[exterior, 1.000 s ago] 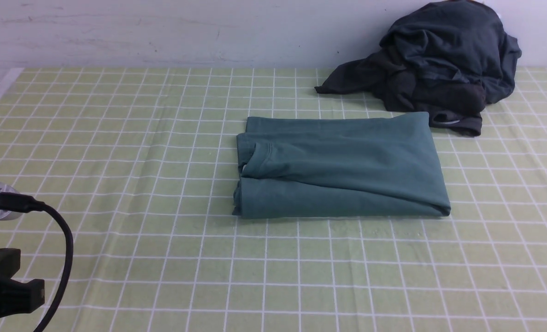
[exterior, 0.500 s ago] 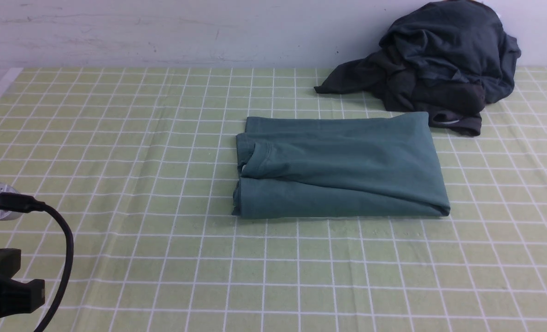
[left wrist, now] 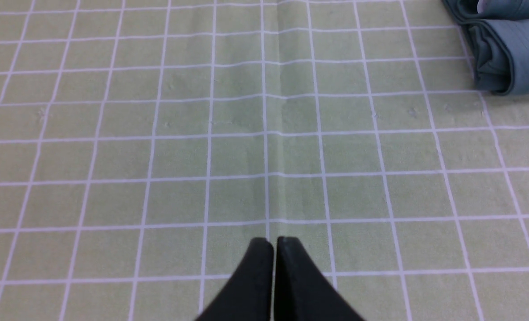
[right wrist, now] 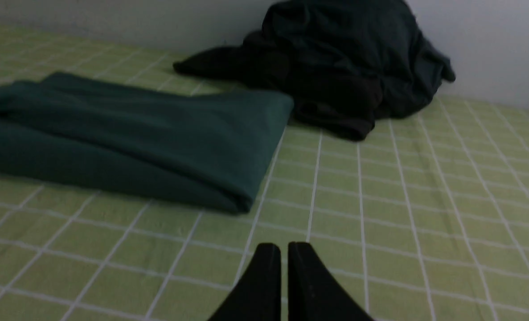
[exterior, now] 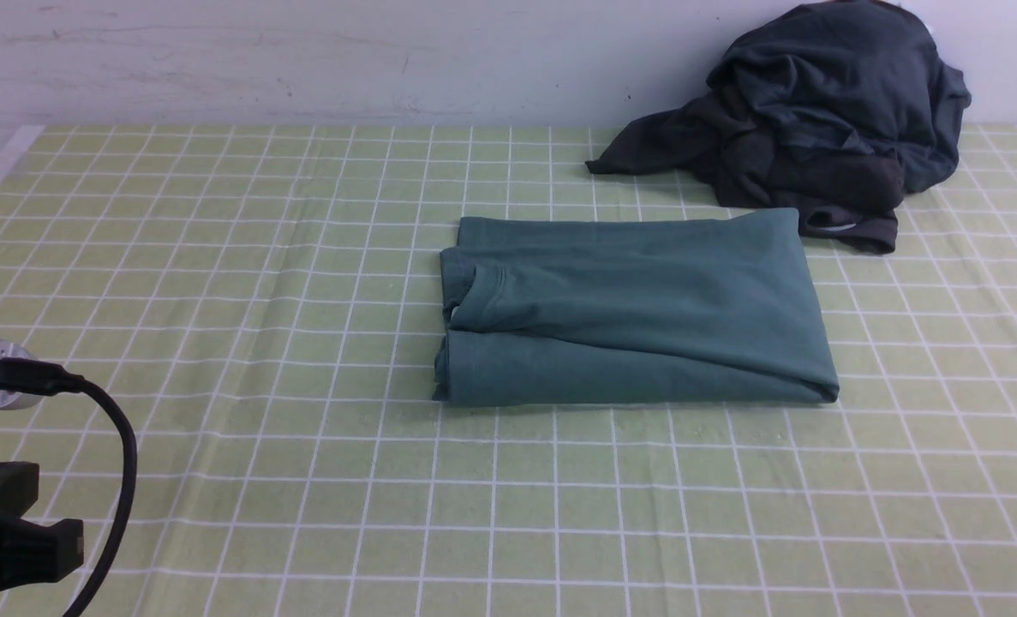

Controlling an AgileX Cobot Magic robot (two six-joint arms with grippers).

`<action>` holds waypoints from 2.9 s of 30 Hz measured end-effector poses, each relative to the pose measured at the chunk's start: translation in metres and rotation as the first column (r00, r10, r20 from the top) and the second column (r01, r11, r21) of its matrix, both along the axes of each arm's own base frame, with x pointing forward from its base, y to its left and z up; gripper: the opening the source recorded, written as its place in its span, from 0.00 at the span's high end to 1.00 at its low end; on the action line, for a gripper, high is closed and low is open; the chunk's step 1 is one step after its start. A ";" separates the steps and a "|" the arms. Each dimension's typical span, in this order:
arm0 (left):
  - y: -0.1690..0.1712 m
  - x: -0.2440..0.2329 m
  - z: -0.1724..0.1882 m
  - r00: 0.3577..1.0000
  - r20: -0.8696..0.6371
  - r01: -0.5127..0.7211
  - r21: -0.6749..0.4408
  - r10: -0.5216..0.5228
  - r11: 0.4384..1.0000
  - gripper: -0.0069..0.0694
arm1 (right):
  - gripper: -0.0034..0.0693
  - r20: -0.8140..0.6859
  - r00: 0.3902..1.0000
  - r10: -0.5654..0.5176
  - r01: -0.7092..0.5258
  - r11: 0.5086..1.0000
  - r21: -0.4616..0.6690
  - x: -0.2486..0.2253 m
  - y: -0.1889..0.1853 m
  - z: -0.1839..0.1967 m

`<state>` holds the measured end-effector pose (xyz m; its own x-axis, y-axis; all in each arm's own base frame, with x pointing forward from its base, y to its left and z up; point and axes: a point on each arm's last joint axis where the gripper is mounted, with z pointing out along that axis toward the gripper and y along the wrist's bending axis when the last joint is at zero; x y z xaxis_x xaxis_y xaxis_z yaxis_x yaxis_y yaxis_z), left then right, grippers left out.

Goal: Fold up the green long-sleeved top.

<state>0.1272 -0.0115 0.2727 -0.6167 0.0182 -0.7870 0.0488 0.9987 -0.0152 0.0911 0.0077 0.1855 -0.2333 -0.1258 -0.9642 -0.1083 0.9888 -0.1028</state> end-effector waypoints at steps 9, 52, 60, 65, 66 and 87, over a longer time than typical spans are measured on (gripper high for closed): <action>0.000 0.000 0.000 1.000 -0.001 0.000 0.000 0.000 1.000 0.91 | 0.92 -0.059 0.998 0.014 -0.013 1.000 0.001 -0.022 0.000 -0.009; 0.000 -0.002 -0.002 1.000 -0.028 -0.002 0.003 0.002 1.000 0.91 | 0.92 0.024 0.980 -0.197 0.188 0.959 0.213 -0.036 -0.011 -0.004; 0.004 -0.038 -0.008 0.994 0.105 0.020 0.011 -0.021 1.000 0.91 | 0.92 0.024 0.980 -0.198 0.188 0.959 0.211 -0.036 -0.011 -0.004; 0.010 -0.073 -0.039 0.970 0.241 0.020 -0.005 -0.018 1.000 0.91 | 0.92 0.024 0.980 -0.198 0.188 0.960 0.209 -0.036 -0.011 -0.004; 0.010 -0.074 -0.042 0.970 0.241 0.020 -0.003 -0.018 1.000 0.91 | 0.92 0.024 0.980 -0.198 0.188 0.960 0.209 -0.036 -0.011 -0.004; 0.010 -0.074 -0.099 0.928 0.373 -0.003 0.029 -0.008 1.000 0.91 | 0.92 0.024 0.980 -0.198 0.189 0.960 0.209 -0.036 -0.011 -0.004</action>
